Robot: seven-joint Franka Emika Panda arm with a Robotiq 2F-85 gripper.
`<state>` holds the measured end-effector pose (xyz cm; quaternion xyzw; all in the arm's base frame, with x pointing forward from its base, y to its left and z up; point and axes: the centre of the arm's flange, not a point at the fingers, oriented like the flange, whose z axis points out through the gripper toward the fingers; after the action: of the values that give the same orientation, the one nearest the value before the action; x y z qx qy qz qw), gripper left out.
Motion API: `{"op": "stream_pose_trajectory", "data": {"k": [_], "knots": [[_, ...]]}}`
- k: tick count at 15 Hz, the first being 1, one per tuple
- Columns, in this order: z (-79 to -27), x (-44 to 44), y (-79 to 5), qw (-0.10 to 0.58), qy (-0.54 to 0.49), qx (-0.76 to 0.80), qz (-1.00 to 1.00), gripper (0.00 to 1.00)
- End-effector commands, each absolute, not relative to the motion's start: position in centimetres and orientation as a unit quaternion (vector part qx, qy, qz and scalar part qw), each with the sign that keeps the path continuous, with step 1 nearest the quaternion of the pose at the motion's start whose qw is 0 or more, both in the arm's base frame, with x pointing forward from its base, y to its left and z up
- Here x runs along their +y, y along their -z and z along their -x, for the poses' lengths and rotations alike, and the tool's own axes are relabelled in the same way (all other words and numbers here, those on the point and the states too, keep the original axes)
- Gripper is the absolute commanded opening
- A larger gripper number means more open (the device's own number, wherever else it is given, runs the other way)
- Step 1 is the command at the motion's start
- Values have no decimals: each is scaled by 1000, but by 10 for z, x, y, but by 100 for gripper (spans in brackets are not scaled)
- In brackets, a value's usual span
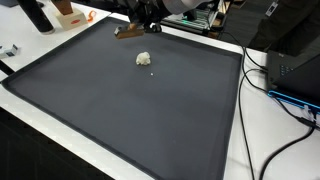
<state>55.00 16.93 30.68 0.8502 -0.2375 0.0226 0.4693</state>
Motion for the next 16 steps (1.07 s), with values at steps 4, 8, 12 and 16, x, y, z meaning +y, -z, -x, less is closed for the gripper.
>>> {"op": "stream_pose_trajectory", "data": {"k": [4,8,12,16], "knots": [[-563,171,-295,468,-28,-203,-860,23],[-564,173,-288,464,-21,-190,-865,23],[-564,174,-282,462,-15,-180,-868,23],[-564,174,-277,455,-11,-165,-875,23]]}}
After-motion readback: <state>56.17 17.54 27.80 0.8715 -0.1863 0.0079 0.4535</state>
